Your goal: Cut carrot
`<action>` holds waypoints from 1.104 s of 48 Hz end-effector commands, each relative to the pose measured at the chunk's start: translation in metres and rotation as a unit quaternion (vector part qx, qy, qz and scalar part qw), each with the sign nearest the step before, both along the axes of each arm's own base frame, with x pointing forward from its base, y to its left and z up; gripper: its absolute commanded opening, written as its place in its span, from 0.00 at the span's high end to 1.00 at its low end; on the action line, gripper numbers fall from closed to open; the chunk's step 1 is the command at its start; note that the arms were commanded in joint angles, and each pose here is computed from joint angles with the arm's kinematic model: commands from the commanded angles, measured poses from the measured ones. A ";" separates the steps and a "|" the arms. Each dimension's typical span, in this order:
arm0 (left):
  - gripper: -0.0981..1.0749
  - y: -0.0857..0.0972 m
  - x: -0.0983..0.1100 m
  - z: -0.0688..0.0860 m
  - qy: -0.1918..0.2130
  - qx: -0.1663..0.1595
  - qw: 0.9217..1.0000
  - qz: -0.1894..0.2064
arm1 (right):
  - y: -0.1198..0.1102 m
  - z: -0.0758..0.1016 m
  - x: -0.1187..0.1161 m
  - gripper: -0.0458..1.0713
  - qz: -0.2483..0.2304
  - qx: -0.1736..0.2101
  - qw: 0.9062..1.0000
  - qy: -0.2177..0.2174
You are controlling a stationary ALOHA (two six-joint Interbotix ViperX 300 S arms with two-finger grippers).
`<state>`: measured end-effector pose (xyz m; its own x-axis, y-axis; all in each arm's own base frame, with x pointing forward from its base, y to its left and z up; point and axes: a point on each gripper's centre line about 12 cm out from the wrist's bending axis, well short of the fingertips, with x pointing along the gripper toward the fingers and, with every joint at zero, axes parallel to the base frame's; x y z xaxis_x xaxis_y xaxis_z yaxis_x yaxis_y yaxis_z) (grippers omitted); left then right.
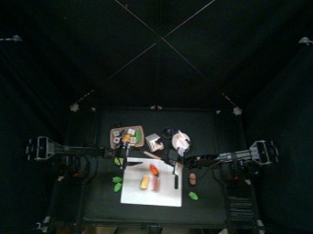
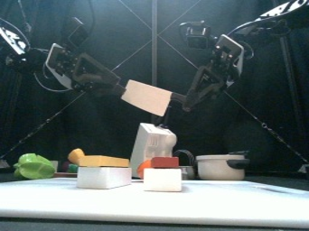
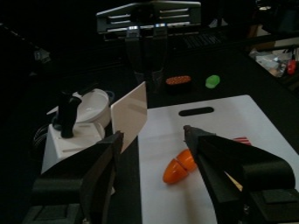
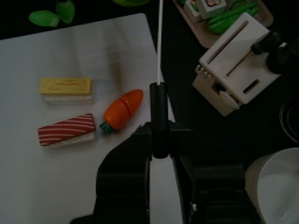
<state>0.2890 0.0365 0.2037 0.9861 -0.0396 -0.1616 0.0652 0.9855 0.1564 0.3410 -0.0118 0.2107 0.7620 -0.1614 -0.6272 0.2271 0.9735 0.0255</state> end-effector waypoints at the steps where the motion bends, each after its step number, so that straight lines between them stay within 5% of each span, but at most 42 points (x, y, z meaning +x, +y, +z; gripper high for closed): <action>1: 0.13 0.001 -0.002 0.009 -0.016 0.000 1.000 0.004 | 0.001 0.009 0.002 0.53 0.000 0.001 1.000 -0.012; 33: 0.14 0.005 0.016 -0.002 0.005 0.002 1.000 -0.002 | 0.003 0.004 0.023 0.53 0.018 -0.021 1.000 -0.007; 53: 0.44 0.010 0.016 -0.010 0.019 -0.002 1.000 0.006 | 0.003 0.002 0.022 0.53 0.018 -0.021 1.000 -0.003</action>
<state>0.3006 0.0444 0.1864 0.9747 -0.0324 -0.2212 0.0658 0.9872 0.1450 0.3595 -0.0094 0.2007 0.7482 -0.1636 -0.6430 0.1967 0.9802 -0.0204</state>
